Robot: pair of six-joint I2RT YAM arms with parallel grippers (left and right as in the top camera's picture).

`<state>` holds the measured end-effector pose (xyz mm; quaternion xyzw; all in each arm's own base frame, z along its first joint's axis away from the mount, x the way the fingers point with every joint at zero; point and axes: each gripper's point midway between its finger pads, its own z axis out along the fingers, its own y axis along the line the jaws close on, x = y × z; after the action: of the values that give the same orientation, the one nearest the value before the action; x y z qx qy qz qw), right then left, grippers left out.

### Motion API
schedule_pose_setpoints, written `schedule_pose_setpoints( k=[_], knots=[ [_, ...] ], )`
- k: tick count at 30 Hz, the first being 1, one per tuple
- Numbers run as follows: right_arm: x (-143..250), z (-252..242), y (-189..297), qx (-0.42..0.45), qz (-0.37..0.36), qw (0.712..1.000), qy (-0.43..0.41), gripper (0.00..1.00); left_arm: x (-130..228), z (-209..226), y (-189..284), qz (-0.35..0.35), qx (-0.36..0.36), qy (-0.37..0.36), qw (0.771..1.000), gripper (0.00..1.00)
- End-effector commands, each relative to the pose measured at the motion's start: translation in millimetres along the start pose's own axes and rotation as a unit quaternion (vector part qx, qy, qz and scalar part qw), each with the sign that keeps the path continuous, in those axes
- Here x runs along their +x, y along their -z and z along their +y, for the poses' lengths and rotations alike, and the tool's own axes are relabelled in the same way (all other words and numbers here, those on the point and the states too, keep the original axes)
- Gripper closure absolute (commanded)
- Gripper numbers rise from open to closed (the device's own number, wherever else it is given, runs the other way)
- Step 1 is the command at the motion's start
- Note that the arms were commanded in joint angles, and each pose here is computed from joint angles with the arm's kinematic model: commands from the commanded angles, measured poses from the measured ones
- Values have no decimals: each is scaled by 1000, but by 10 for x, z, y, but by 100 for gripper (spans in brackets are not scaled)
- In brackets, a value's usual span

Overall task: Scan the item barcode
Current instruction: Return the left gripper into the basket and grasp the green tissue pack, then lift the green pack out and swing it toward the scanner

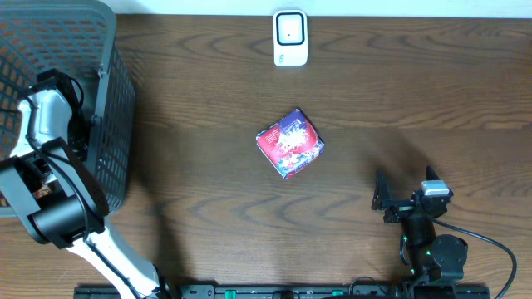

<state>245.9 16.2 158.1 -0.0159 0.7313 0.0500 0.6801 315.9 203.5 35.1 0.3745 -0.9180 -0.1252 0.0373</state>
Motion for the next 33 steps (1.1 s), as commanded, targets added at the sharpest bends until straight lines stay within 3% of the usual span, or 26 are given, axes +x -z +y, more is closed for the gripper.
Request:
schedule_pose_setpoints(
  k=[1,9,16,21,25,31,33],
  knots=[
    [6,-24,2,6,0,1000,-7,1,33,-51,5,13,14,1,1000,93],
    [6,-24,2,6,0,1000,-7,1,-246,12,805,-103,72,29,992,93],
    [6,-24,2,6,0,1000,-7,1,-367,-34,1922,-256,207,46,943,93],
    [6,-24,2,6,0,1000,-7,1,-272,211,2771,-361,268,113,886,93],
    [6,-24,2,6,0,1000,-7,1,-16,327,3477,-419,360,150,820,93],
    [6,-24,2,6,0,1000,-7,1,812,-121,4539,-442,552,6,707,93],
    [6,-24,2,6,0,1000,-7,1,1087,-302,4722,-438,582,-40,684,93]
  ],
)
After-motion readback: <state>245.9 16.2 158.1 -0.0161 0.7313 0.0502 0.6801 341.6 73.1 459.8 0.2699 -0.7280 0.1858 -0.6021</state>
